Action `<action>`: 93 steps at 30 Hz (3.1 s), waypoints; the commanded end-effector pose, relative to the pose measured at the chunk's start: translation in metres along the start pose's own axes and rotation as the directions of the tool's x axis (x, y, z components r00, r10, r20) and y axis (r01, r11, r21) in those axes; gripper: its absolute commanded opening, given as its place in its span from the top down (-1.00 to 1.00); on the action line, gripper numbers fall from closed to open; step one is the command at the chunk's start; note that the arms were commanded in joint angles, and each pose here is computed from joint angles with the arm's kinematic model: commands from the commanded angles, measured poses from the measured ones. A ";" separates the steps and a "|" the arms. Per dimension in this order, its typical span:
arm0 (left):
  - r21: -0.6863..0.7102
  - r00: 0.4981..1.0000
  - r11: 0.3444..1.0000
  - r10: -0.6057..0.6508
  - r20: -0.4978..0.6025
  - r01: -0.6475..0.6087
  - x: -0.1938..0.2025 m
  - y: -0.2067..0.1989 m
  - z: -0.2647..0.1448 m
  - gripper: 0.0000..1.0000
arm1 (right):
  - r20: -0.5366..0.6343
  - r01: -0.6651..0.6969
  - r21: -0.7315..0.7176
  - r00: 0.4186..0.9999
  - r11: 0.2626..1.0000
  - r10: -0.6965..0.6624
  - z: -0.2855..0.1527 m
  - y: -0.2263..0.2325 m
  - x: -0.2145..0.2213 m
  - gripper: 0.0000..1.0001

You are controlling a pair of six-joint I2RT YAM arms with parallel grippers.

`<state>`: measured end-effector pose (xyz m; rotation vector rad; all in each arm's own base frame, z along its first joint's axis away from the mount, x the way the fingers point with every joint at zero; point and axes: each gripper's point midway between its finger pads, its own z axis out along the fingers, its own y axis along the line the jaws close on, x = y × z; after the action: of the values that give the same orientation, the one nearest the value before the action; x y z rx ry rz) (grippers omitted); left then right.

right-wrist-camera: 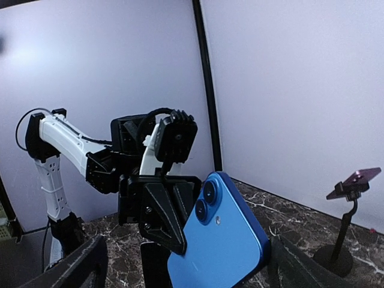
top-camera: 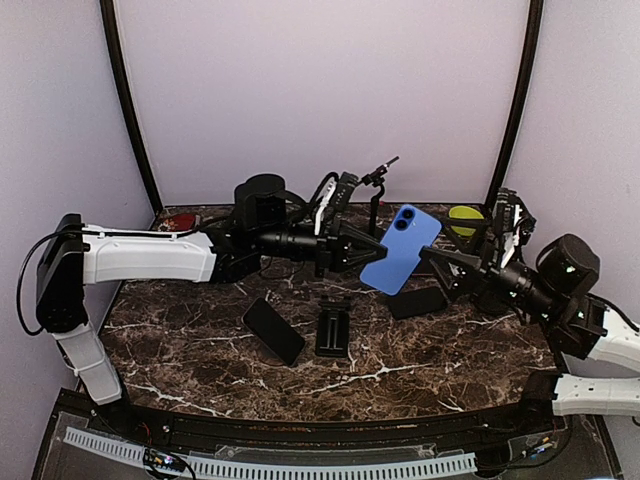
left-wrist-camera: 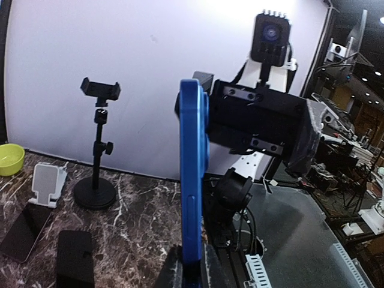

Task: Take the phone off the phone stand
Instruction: Pass from the right arm to the left, then place the phone at the center of the board.

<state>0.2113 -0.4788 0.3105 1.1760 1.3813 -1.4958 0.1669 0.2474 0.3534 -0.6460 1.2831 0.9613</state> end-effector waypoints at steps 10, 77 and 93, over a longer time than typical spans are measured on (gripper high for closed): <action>-0.327 0.992 0.943 0.012 -0.128 -0.054 0.012 0.054 -0.021 1.00 | 0.038 -0.008 0.457 0.999 0.889 -0.011 -0.036 -0.069 -0.063 -0.99; -0.177 0.396 0.625 0.230 -0.889 -0.761 0.245 0.035 0.144 0.39 | -0.134 0.034 0.655 0.988 0.755 0.072 -0.038 -0.121 -0.034 -0.99; -0.195 0.567 0.796 0.214 -0.795 -0.573 0.206 -0.011 0.144 -0.59 | -0.165 -0.002 0.653 0.976 0.757 0.145 -0.033 -0.128 -0.013 -0.99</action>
<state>0.1360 -0.6158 0.0440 1.8057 1.6593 -0.0874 0.2565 0.1544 0.3481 -0.1736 1.7101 0.4054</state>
